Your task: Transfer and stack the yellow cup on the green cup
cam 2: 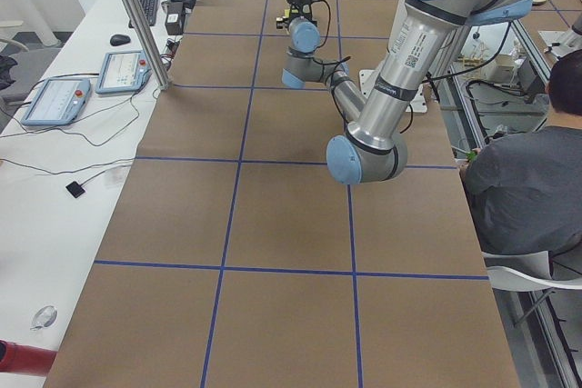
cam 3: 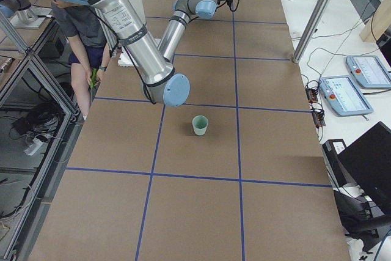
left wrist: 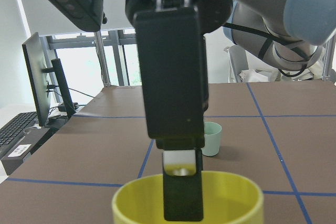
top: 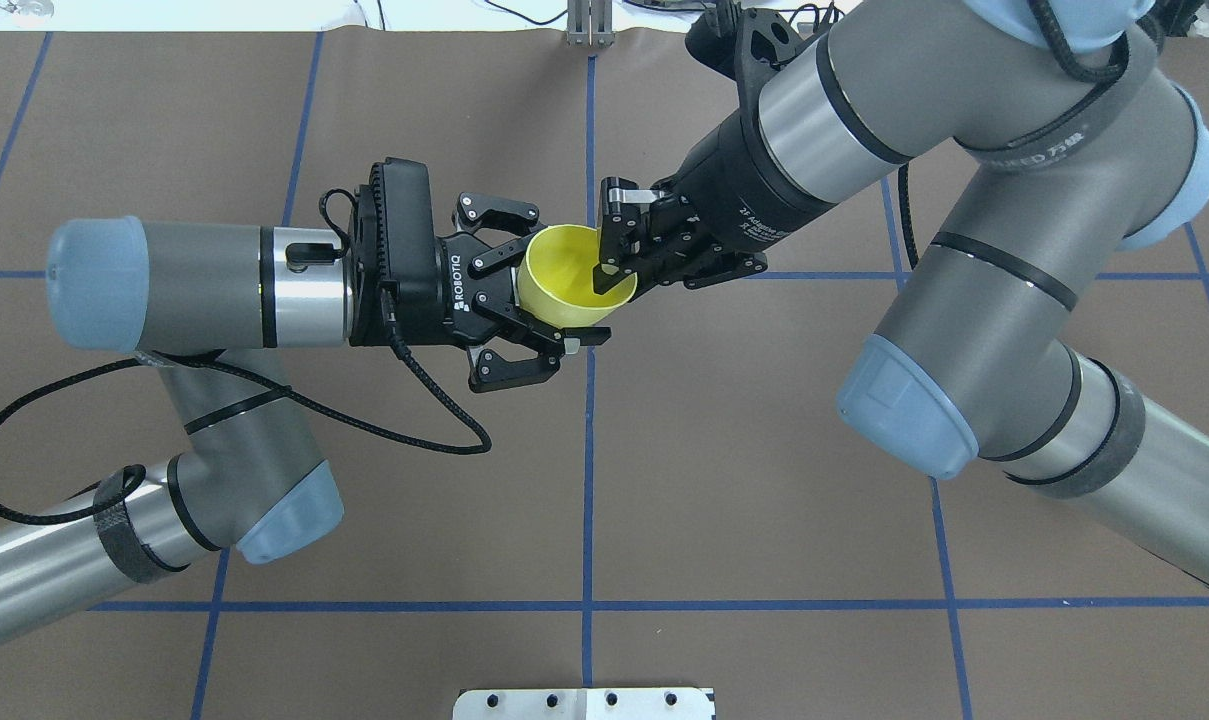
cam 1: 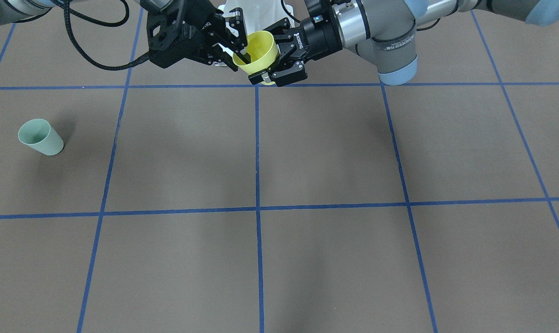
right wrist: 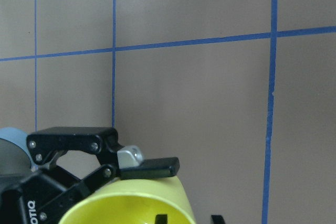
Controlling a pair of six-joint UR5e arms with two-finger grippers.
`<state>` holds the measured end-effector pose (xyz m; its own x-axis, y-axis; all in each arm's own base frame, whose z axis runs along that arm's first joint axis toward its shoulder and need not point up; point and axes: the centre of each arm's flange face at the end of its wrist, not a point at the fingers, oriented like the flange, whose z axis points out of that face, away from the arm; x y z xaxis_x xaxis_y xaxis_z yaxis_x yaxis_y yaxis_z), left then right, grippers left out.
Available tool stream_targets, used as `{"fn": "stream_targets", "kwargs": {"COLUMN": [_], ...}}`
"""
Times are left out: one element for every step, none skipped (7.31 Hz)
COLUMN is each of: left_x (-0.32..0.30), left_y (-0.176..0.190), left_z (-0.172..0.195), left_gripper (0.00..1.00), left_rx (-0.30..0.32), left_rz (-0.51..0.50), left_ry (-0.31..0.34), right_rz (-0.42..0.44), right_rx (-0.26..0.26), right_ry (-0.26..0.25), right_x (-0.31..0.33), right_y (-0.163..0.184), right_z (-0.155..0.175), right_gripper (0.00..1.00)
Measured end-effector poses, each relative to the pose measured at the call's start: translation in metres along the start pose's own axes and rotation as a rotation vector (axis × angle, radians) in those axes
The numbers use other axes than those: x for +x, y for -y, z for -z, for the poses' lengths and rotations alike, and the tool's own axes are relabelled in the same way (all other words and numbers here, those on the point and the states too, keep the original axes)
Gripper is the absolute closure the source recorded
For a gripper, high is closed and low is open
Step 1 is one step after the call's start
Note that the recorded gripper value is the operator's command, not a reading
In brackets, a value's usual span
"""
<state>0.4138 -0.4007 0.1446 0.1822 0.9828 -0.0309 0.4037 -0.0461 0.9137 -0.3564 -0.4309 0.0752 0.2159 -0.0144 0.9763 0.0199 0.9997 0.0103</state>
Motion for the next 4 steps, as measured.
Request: {"fn": "stream_targets", "kwargs": {"left_x": [-0.0001, 0.0001, -0.0008, -0.0019], "left_y": [0.0004, 0.0009, -0.001, -0.0043], "left_z": [0.0001, -0.0003, 0.0008, 0.0022], "left_gripper": [0.0, 0.0, 0.0, 0.0], "left_rx": [0.001, 0.002, -0.001, -0.006], "left_rz": [0.0, 0.001, 0.002, 0.003], "left_ry": [0.001, 0.001, 0.006, 0.015], "right_rz": [-0.001, -0.001, -0.002, -0.003], "right_rx": [0.001, 0.002, 0.003, 0.004], "right_ry": [-0.001, -0.002, -0.003, -0.003], "right_x": [0.0003, -0.0004, 0.0001, 0.0006], "right_y": [0.0003, 0.0002, 0.0002, 0.0001], "right_z": [-0.0001, 0.0002, 0.0007, 0.0015], "right_gripper": [1.0, 1.0, 1.0, 1.0]}}
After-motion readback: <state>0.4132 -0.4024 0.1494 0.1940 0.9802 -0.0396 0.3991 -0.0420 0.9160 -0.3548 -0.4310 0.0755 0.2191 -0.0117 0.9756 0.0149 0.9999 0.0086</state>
